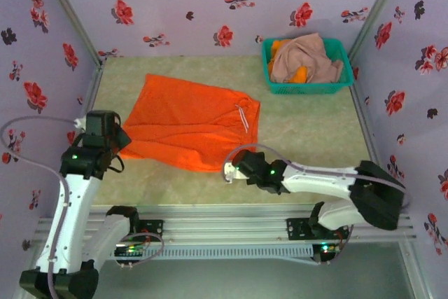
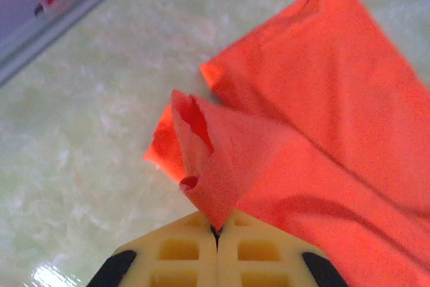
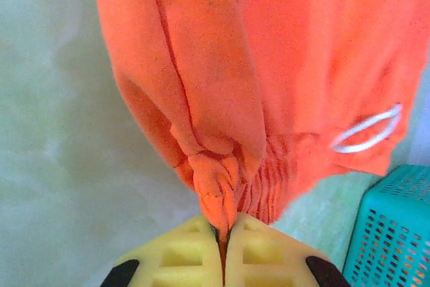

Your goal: Fold and stack the shorts

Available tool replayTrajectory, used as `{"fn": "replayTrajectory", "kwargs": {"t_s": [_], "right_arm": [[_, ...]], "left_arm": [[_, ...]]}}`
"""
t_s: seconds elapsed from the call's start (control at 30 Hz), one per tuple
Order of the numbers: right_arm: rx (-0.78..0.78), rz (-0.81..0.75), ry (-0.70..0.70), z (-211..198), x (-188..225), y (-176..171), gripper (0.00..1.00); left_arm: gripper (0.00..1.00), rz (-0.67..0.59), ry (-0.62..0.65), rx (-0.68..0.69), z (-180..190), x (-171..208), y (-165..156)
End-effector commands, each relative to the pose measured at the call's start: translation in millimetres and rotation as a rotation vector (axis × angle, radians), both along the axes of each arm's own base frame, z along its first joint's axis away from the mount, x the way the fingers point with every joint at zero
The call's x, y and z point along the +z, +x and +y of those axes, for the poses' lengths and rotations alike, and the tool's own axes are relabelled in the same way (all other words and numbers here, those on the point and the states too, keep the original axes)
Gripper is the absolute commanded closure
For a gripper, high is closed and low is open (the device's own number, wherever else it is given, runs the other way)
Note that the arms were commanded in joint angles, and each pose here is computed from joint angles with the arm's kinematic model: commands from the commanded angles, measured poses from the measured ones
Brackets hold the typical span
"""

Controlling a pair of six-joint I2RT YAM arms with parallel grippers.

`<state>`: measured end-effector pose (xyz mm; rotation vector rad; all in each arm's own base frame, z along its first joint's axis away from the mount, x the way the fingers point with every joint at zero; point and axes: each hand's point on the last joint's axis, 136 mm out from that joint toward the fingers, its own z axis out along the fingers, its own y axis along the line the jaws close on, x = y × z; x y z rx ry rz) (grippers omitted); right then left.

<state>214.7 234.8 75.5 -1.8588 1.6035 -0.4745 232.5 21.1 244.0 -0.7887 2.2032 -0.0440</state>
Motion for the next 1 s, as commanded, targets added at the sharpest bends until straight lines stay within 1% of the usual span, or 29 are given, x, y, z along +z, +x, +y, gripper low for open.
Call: {"fn": "replayTrajectory", "kwargs": {"t_s": [0.0, 0.13, 0.3, 0.43, 0.5, 0.67, 0.87, 0.97], "right_arm": [[-0.006, 0.070, 0.145, 8.4, 37.7, -13.5, 1.00], [-0.008, 0.144, 0.228, 6.0, 63.5, -28.6, 1.00], [-0.057, 0.247, 0.338, 5.8, 88.9, -42.1, 1.00], [-0.144, 0.328, 0.457, 8.9, 101.0, -40.7, 1.00], [-0.201, 0.390, 0.519, 9.9, 104.8, -36.7, 1.00], [-0.399, 0.547, 0.646, 6.8, 101.8, -12.8, 1.00], [-0.589, 0.673, 0.700, 2.2, 82.2, 21.3, 1.00], [-0.678, 0.704, 0.718, -3.8, 71.5, 40.0, 1.00]], "left_arm": [[1.00, -0.044, 0.092, 0.036, 18.9, 39.2, -9.8], [1.00, -0.088, 0.121, 0.034, 23.8, 69.7, -16.0], [1.00, -0.098, 0.143, 0.015, 24.6, 93.6, -21.5], [1.00, -0.102, 0.159, 0.000, 23.5, 104.5, -11.0], [1.00, -0.101, 0.160, -0.006, 21.6, 106.9, 1.4], [1.00, -0.104, 0.159, -0.008, 16.6, 103.2, 48.3], [1.00, -0.094, 0.132, -0.006, 6.9, 82.2, 116.8], [1.00, -0.088, 0.125, -0.002, 3.5, 69.0, 150.6]]}}
